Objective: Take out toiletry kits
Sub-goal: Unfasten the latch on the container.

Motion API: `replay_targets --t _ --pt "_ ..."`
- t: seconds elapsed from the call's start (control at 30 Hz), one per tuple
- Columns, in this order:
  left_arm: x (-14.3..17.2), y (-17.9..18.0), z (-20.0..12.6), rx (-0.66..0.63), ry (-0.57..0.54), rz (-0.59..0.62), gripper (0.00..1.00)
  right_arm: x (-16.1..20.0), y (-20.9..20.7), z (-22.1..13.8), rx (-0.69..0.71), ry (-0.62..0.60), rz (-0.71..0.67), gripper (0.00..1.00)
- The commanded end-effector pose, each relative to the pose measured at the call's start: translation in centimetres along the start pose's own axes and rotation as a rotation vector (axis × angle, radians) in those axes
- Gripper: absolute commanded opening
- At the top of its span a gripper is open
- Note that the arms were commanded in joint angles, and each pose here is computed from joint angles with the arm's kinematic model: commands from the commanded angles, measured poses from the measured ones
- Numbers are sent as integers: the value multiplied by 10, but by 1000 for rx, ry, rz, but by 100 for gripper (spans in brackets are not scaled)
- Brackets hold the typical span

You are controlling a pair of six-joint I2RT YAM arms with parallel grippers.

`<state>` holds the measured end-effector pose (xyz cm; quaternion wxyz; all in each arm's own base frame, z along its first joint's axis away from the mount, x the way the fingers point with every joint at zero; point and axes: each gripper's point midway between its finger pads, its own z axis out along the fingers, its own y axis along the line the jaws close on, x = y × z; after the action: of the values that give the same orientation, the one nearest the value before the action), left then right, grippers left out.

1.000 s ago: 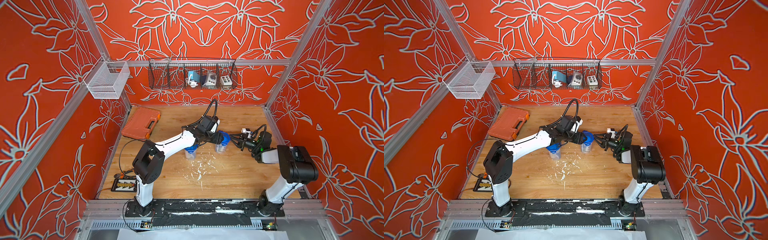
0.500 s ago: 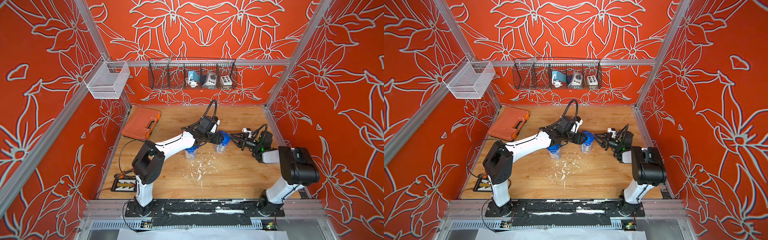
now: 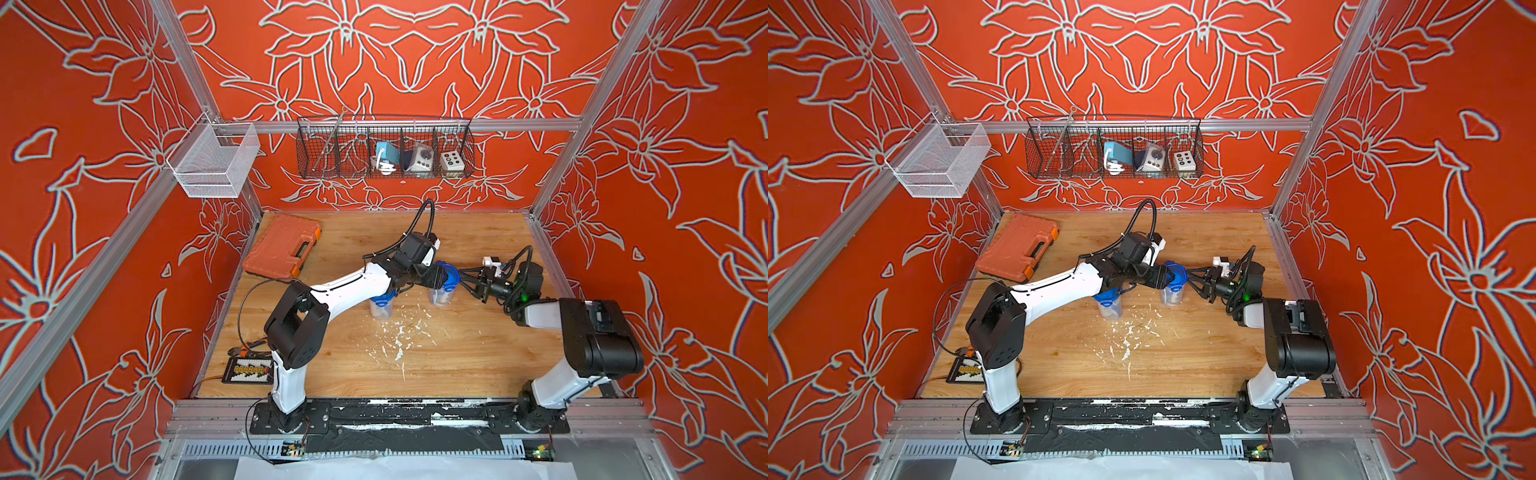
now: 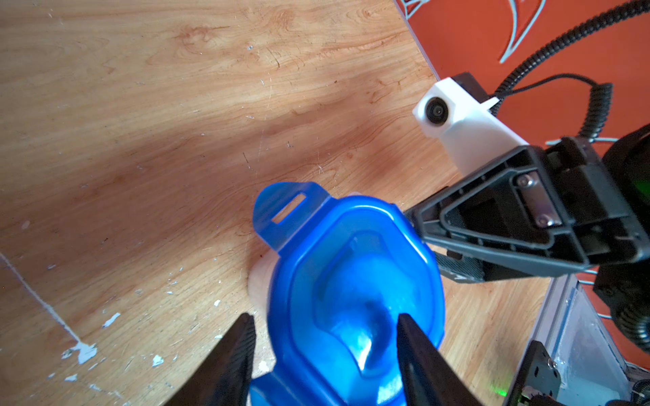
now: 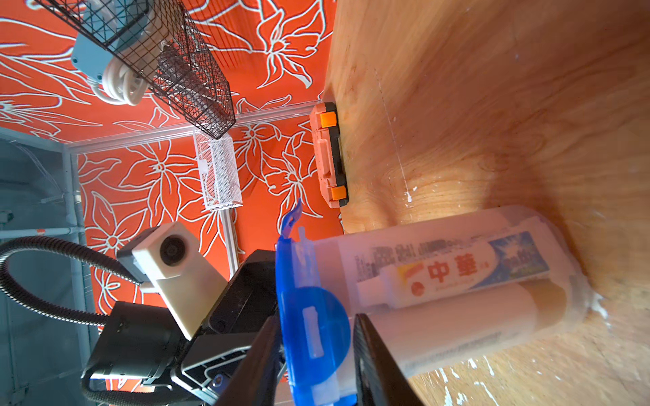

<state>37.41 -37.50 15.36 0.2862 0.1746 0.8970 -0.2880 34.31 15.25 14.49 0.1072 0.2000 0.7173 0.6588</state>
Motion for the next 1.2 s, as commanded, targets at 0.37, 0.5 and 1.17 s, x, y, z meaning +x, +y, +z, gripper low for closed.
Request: replay_targets --t 0.37,0.5,1.17 --pt "115 72 20 -239 345 -29 59 -10 31 -1 -150 -31 32 23" --pt "121 74 19 -242 349 -34 59 -14 43 0 -164 -32 19 22" --pt "-6 -13 -21 -14 98 -75 76 21 -4 -50 513 -60 -214 40"
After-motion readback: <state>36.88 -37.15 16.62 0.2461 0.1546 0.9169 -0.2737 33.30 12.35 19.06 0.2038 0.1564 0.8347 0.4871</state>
